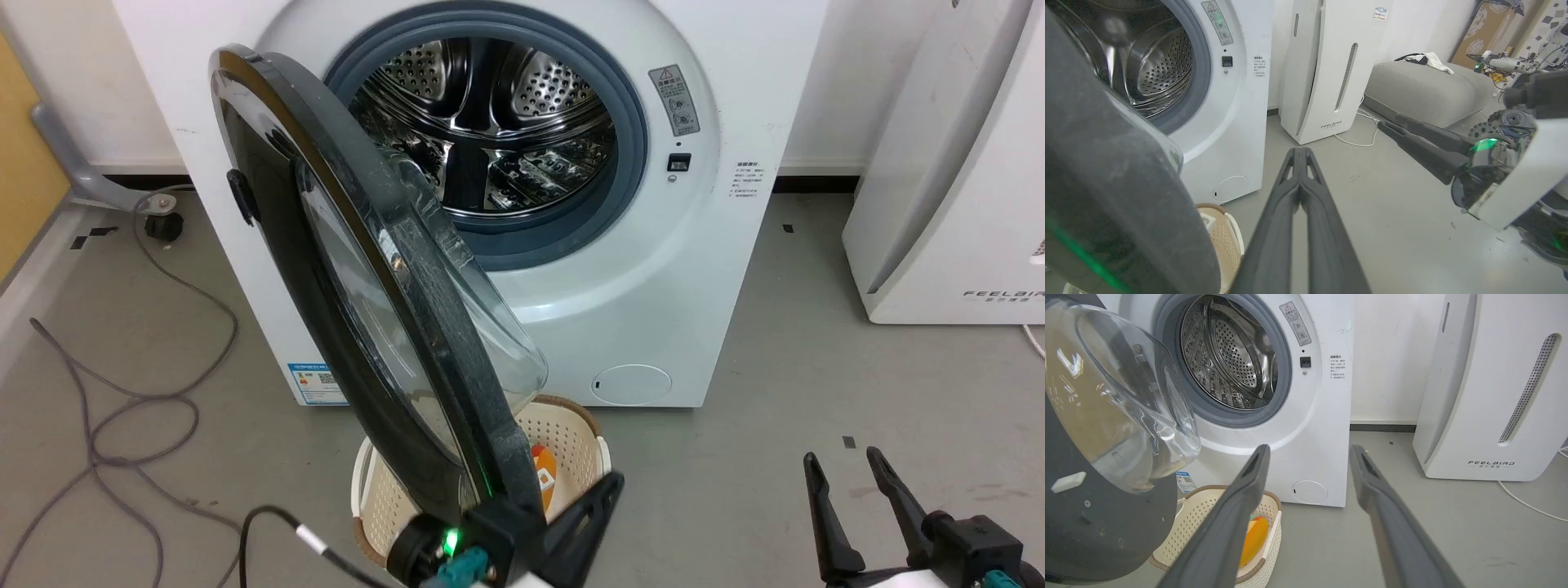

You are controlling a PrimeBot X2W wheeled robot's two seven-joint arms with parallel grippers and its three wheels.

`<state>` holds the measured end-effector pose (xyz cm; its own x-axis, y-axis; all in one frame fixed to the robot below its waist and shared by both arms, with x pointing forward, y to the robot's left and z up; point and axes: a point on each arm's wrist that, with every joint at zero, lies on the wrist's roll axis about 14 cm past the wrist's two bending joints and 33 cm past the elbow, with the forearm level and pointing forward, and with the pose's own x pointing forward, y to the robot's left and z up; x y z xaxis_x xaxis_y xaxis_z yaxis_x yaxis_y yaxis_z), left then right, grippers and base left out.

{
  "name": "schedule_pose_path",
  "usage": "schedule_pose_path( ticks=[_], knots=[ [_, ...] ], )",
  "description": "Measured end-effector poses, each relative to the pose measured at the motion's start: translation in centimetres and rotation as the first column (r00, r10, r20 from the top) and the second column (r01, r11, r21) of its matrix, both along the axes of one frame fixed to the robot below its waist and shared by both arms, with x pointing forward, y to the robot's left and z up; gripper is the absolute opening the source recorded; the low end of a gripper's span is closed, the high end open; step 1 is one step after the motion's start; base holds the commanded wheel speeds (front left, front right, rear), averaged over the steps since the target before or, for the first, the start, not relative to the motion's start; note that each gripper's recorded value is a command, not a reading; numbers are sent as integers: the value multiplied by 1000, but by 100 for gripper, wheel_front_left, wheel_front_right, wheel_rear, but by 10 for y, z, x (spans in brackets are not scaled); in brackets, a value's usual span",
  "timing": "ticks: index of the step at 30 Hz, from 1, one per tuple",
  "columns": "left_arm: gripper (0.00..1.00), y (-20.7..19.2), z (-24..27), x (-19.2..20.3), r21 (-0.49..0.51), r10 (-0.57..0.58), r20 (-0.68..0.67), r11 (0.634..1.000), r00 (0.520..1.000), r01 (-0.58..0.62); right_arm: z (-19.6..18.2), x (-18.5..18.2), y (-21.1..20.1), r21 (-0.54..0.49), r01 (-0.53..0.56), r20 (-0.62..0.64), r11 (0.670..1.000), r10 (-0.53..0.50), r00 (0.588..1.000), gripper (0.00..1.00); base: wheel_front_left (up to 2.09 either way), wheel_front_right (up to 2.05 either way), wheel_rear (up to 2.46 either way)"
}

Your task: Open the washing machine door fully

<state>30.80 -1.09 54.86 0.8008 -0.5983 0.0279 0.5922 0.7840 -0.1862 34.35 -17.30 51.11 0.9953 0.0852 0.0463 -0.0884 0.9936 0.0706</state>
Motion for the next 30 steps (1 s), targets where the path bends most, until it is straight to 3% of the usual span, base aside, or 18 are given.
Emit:
schedule_pose_path(
  ticks=[9,30],
  knots=[
    [0,16,-5,33,10,122,19,992,992,-122,-1,1,2,1,-7,-5,1000,7,1000,100,0,0,0],
    [0,42,-15,24,14,243,-23,970,970,-243,-4,10,17,1,-55,-13,999,55,998,100,0,0,0]
  ],
)
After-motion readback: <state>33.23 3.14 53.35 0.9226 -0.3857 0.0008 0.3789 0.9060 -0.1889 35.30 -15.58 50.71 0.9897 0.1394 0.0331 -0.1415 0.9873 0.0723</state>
